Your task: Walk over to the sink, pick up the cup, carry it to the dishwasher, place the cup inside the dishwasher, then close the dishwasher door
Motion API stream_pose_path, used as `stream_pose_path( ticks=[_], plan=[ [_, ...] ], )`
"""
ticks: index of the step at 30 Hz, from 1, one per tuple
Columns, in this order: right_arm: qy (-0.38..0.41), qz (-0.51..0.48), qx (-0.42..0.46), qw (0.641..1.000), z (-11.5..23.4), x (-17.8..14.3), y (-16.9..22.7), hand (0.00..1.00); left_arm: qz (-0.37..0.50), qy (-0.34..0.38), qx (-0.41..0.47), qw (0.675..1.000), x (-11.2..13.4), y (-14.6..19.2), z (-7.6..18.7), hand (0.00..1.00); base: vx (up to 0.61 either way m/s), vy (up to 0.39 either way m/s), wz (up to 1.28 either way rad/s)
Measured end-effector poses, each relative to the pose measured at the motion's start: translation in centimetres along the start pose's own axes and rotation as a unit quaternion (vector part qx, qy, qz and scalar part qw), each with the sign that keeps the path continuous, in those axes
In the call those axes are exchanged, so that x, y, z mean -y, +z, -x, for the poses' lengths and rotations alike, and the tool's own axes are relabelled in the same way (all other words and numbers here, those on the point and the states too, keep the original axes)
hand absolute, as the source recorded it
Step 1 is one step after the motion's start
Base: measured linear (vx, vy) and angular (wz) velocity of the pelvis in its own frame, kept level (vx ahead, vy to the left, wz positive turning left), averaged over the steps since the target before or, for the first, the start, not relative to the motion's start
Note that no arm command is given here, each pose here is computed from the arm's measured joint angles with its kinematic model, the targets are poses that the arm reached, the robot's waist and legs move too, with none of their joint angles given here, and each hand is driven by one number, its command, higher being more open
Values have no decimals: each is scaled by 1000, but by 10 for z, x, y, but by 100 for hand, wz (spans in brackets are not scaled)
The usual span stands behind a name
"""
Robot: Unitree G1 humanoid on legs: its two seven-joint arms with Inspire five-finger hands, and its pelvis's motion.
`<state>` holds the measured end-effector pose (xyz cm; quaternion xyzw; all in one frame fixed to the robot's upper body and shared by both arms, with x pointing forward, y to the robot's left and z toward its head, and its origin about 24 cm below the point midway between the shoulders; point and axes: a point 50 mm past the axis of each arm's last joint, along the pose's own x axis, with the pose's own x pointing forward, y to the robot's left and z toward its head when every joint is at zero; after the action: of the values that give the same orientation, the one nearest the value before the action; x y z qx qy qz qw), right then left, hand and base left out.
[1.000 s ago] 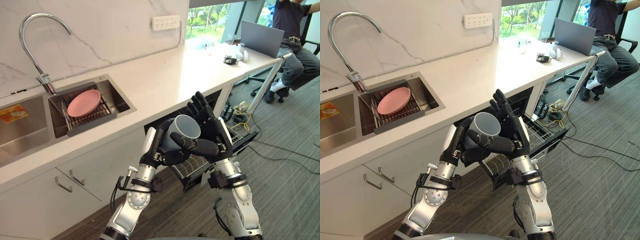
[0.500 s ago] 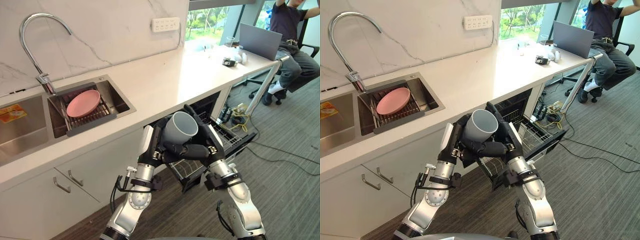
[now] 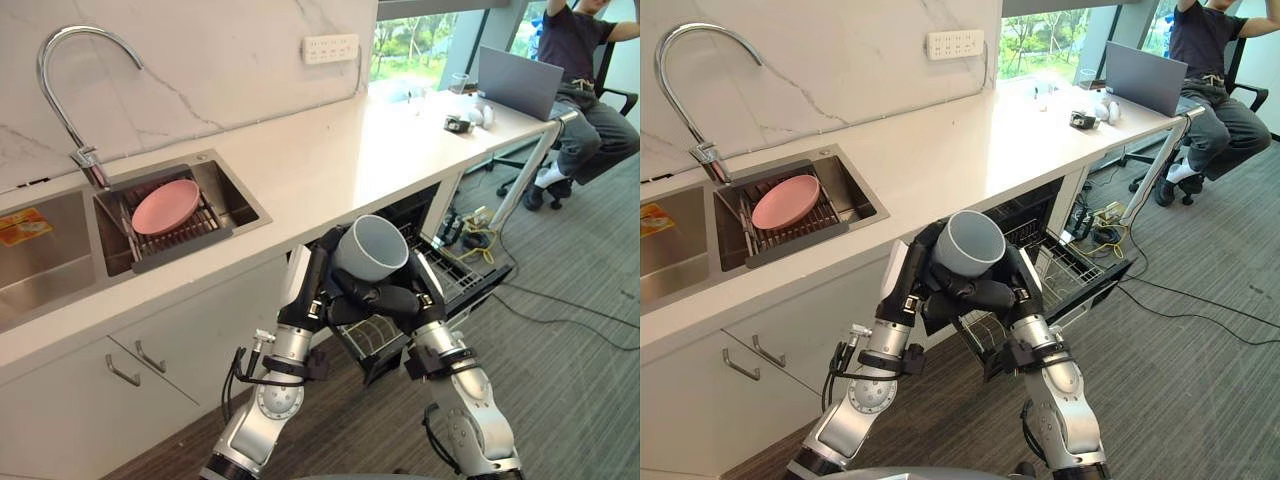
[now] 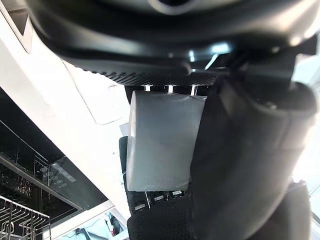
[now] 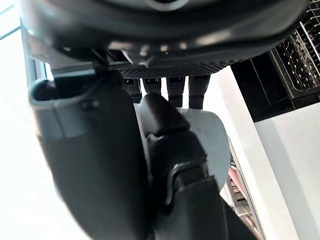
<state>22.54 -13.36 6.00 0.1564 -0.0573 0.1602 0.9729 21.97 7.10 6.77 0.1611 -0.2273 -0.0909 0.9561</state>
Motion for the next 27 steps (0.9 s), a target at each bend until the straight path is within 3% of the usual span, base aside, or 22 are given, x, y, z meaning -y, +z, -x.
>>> stream_pose_path(
  ticks=[8,9,23,27],
  plan=[
    [-2,-5,3,1000,0,0,0,0,6,-2,0,1000,2,1,0,0,0,0,0],
    [-4,-5,3,1000,0,0,0,0,7,-2,-1,1000,2,1,0,100,0,0,0],
    [-40,-54,-10,998,1,5,-10,0,99,7,-42,994,7,-10,10,100,0,0,0],
    [-110,-69,10,992,3,18,-6,0,109,26,-91,990,5,-24,22,100,0,0,2]
  ],
)
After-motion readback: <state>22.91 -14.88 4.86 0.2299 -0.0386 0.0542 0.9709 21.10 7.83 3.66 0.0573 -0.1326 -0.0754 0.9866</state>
